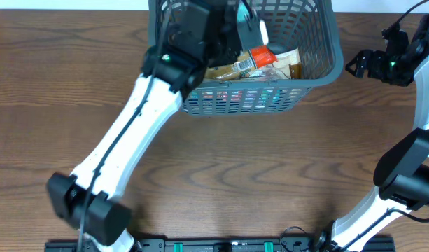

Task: Pack container
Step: 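Carry the wet-wipes pack into the basket and release it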

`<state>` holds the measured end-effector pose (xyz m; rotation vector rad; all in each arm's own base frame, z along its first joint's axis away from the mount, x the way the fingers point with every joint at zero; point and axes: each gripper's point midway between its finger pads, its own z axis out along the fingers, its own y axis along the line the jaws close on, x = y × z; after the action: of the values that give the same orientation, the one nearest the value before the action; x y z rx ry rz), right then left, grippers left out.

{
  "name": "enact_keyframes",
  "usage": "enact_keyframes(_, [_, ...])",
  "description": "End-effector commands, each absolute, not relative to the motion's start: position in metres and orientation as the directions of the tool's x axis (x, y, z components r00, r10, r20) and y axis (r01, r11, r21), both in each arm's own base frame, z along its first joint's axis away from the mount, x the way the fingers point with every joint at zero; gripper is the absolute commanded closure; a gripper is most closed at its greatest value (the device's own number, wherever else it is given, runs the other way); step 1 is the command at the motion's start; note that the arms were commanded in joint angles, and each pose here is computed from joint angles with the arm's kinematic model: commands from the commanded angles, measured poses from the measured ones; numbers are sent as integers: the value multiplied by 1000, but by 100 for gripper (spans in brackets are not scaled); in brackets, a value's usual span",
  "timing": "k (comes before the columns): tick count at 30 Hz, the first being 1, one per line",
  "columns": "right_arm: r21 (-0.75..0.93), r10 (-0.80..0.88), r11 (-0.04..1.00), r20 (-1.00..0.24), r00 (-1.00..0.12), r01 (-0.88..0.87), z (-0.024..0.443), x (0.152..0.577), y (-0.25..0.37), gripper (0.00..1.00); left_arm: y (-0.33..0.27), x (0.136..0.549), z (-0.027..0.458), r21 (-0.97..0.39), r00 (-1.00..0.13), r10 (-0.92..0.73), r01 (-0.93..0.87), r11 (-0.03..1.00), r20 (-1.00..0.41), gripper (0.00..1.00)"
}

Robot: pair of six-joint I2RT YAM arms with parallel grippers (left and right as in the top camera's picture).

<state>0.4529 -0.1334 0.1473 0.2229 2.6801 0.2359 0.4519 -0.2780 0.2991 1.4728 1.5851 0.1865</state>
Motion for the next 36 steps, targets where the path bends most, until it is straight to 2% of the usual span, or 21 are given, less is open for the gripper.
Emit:
enact_keyframes(1, [196, 172, 976, -412, -895, 97, 148, 453, -128, 3, -282, 461, 274, 648, 194, 856, 736, 196, -479, 94])
enact_keyframes(10, [196, 172, 976, -412, -895, 97, 148, 453, -128, 3, -268, 489, 182, 543, 90, 903, 822, 171, -420, 94])
enact_keyframes(19, [198, 172, 975, -407, -897, 98, 148, 452, -127, 3, -261, 496, 155, 509, 54, 914, 843, 174, -403, 94])
enact_keyframes(20, [198, 173, 975, -405, -898, 98, 148, 451, -127, 3, -261, 496, 155, 508, 53, 914, 843, 175, -403, 87])
enact_keyframes(23, [201, 174, 975, -398, -901, 100, 147, 450, -126, 3, -260, 497, 158, 514, 53, 914, 840, 177, -402, 51])
enact_keyframes(25, [201, 174, 974, -394, -902, 100, 147, 449, -126, 3, -260, 496, 160, 516, 54, 913, 838, 179, -404, 44])
enact_keyframes(28, [200, 174, 975, -398, -901, 100, 147, 450, -126, 2, -259, 496, 168, 526, 57, 911, 830, 184, -409, 42])
enact_keyframes(30, [198, 173, 975, -405, -898, 98, 148, 451, -127, 1, -256, 497, 178, 542, 43, 910, 814, 208, -413, 30])
enact_keyframes(33, [199, 169, 976, -428, -888, 90, 151, 457, -127, 1, -241, 507, 214, 562, -91, 868, 728, 393, -489, 15])
enact_keyframes(36, [249, 165, 967, -474, -865, 48, 159, 467, -119, 1, -223, 506, 256, 570, -132, 821, 659, 491, -555, 9])
